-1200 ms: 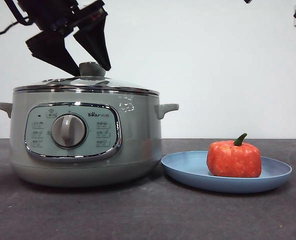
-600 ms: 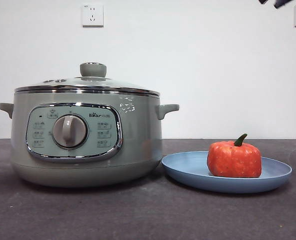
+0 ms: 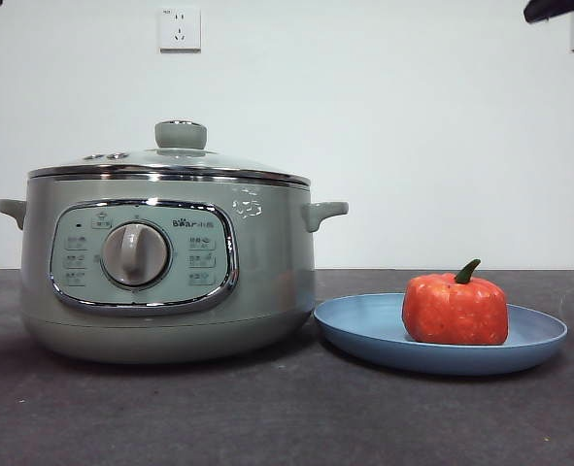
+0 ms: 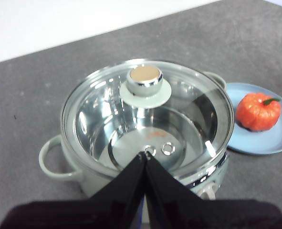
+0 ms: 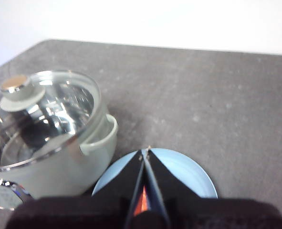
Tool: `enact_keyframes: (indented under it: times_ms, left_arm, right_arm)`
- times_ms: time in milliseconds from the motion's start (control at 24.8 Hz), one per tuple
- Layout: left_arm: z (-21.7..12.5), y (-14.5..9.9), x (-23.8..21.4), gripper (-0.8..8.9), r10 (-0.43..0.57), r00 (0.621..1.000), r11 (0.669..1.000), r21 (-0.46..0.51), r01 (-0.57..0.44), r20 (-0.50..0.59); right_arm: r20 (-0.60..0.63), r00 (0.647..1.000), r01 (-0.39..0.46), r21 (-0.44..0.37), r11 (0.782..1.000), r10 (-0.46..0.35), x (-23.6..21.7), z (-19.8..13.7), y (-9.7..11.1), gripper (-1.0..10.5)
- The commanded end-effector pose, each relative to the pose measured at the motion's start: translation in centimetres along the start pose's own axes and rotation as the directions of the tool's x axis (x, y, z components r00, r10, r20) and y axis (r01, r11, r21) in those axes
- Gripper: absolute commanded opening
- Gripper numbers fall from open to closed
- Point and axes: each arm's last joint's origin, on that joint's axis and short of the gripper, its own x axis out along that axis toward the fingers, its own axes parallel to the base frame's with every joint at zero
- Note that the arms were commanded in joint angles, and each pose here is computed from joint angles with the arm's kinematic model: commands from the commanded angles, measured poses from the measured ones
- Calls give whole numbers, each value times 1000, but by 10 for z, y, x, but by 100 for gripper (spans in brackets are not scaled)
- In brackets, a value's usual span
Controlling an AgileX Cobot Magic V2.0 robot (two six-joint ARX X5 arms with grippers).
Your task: Take the pumpkin out from the steamer,put the pumpkin in the blue plate,close the lid
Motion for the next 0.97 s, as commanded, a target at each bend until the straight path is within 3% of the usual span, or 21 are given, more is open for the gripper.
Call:
enact_keyframes:
  times_ms: [40,644,806,967]
  left_arm:
    - [-4,0,3,-3,-3,999,1000,8,3,-41]
    - [-8,0,-1,-3,-1,998,1000,10,2,-63]
    - [-13,5,-27,-3,71,997,997,16,-72,16]
    - [-29,11,-43,-3,165,972,986,-36,-161,168]
  right_arm:
    - [-12,1000,4,9,1000,-3,0,-3,0,-16]
    - [-27,1000,6,9,1000,-5,0,-4,0,-16]
    - [-27,1000,6,9,1000,-5,0,-4,0,-16]
    - [-27,1000,5,9,1000,-5,0,-4,0,-16]
